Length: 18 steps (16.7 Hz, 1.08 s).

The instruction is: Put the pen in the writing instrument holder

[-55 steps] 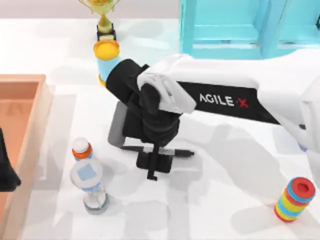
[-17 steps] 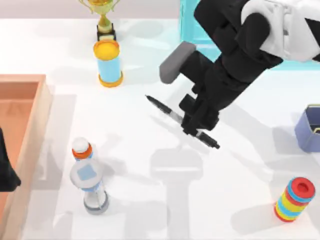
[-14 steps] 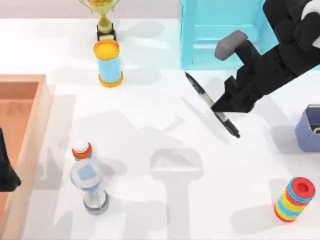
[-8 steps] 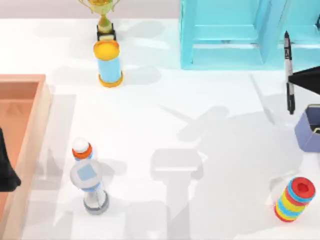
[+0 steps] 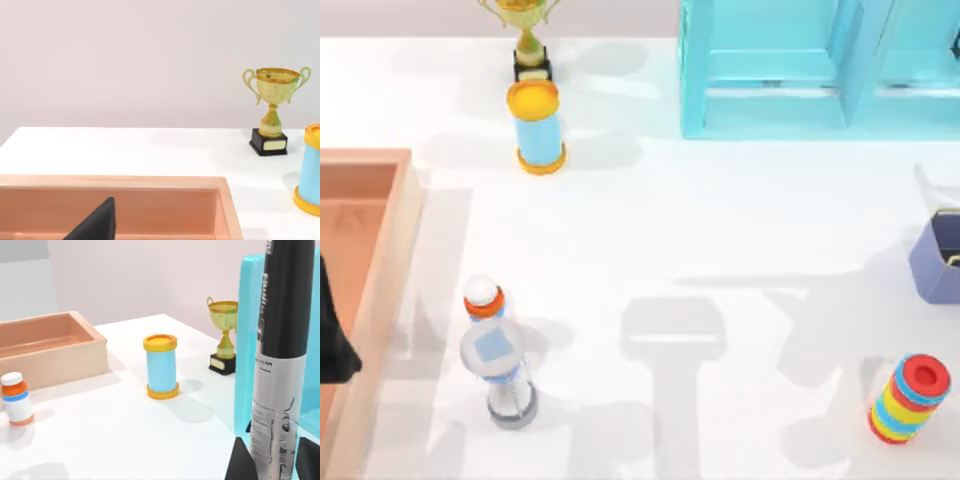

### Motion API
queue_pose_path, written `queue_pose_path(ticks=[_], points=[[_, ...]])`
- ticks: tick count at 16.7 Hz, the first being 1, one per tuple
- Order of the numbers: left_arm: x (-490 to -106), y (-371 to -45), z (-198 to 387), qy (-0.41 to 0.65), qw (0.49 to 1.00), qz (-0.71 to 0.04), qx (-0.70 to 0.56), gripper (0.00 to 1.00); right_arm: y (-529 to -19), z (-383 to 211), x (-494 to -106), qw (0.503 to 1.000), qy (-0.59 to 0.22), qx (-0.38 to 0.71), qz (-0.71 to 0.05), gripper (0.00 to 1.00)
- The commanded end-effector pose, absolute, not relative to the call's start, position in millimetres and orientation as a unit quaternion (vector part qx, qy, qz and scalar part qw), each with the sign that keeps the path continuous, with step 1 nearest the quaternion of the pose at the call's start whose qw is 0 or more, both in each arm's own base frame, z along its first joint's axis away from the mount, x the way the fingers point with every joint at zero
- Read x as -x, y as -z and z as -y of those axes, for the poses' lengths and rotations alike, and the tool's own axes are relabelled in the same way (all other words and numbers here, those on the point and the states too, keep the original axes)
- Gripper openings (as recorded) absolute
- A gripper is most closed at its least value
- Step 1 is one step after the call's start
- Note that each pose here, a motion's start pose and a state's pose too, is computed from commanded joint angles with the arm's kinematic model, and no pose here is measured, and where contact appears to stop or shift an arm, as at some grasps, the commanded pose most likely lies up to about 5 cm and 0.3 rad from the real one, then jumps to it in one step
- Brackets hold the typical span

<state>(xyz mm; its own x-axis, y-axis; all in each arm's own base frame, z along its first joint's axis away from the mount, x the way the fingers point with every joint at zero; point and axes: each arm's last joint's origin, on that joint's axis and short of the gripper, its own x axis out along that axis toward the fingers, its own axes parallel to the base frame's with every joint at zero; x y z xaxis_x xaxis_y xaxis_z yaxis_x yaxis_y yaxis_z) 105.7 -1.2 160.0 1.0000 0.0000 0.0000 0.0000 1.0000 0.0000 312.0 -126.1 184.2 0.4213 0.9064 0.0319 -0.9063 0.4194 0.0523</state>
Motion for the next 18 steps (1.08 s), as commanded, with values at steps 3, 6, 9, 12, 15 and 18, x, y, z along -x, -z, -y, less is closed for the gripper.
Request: queue_pose_path(ticks=[3, 6, 9, 12, 15, 18], points=[[-106, -160, 1, 0.000, 1.000, 0.000, 0.000, 1.00, -185, 128, -310, 0.843, -0.538, -0.024, 0.007, 0.00], [-106, -160, 1, 0.000, 1.000, 0.000, 0.000, 1.00, -178, 127, -314, 0.849, -0.528, -0.016, -0.007, 0.00], [-106, -160, 1, 0.000, 1.000, 0.000, 0.000, 1.00, -188, 116, -319, 0.842, -0.539, -0.007, -0.006, 0.00], [-106, -160, 1, 0.000, 1.000, 0.000, 0.000, 1.00, -199, 102, -328, 0.827, -0.562, 0.009, 0.007, 0.00], [-106, -160, 1, 0.000, 1.000, 0.000, 0.000, 1.00, -196, 101, -332, 0.818, -0.574, 0.007, 0.023, 0.00], [-106, -160, 1, 0.000, 1.000, 0.000, 0.000, 1.00, -188, 113, -323, 0.829, -0.558, -0.010, 0.018, 0.00]])
